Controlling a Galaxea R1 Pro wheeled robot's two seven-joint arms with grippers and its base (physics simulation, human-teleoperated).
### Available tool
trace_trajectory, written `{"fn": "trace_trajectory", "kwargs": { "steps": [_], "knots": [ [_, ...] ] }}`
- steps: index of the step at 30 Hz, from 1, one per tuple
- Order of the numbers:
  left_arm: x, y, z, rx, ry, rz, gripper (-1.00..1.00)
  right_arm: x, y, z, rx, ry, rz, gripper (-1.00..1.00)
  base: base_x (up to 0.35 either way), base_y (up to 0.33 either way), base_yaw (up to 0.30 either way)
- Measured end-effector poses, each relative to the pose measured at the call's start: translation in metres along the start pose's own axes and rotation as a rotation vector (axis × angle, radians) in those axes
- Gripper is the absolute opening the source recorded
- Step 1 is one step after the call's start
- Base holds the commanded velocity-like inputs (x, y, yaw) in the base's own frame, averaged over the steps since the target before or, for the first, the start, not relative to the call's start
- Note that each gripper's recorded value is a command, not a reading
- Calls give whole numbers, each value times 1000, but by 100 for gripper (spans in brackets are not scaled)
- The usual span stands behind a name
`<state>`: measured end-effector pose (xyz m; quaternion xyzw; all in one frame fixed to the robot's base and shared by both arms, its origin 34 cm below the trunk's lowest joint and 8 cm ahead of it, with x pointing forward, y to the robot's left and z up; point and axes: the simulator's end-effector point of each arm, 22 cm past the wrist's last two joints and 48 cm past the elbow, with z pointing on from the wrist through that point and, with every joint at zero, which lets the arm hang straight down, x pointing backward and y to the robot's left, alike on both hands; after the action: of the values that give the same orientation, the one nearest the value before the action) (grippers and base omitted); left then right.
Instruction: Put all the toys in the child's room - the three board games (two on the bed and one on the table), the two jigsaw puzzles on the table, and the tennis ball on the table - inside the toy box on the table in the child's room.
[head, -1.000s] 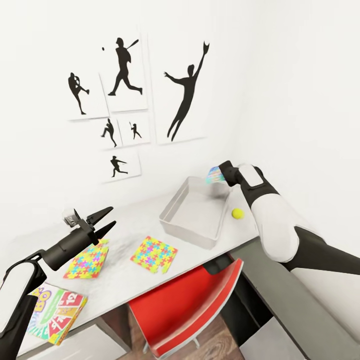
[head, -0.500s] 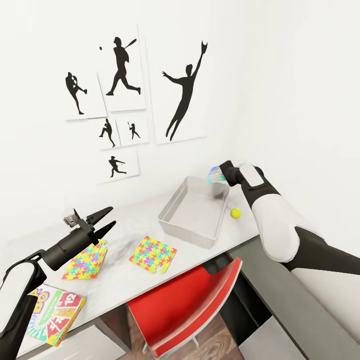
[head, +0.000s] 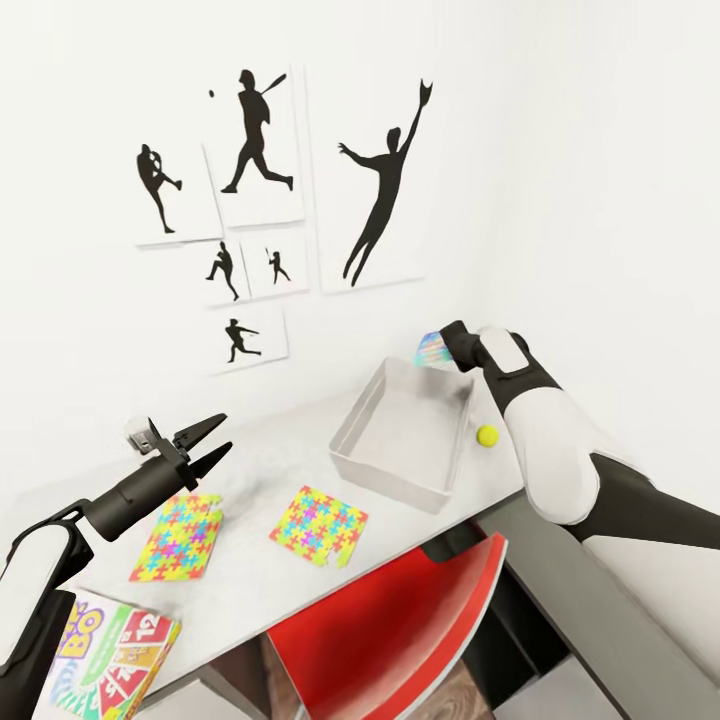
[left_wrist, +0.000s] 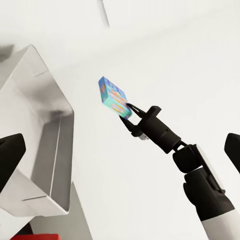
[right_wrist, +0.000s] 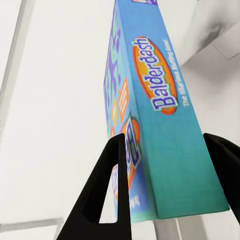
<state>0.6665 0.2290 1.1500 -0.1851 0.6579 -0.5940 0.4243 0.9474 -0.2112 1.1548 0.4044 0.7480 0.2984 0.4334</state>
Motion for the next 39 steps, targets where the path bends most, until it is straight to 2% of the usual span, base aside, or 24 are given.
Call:
{"fn": "trace_trajectory", "kwargs": {
  "steps": [25, 39],
  "knots": [
    [1, 0, 1, 1, 2, 0, 100, -18, 11, -6, -29, -39, -2, -100, 9, 6, -38],
    [1, 0, 0, 0, 1, 0, 100, -17, 13, -6, -36, -38, -6, -100, 126, 44, 0]
  ]
}}
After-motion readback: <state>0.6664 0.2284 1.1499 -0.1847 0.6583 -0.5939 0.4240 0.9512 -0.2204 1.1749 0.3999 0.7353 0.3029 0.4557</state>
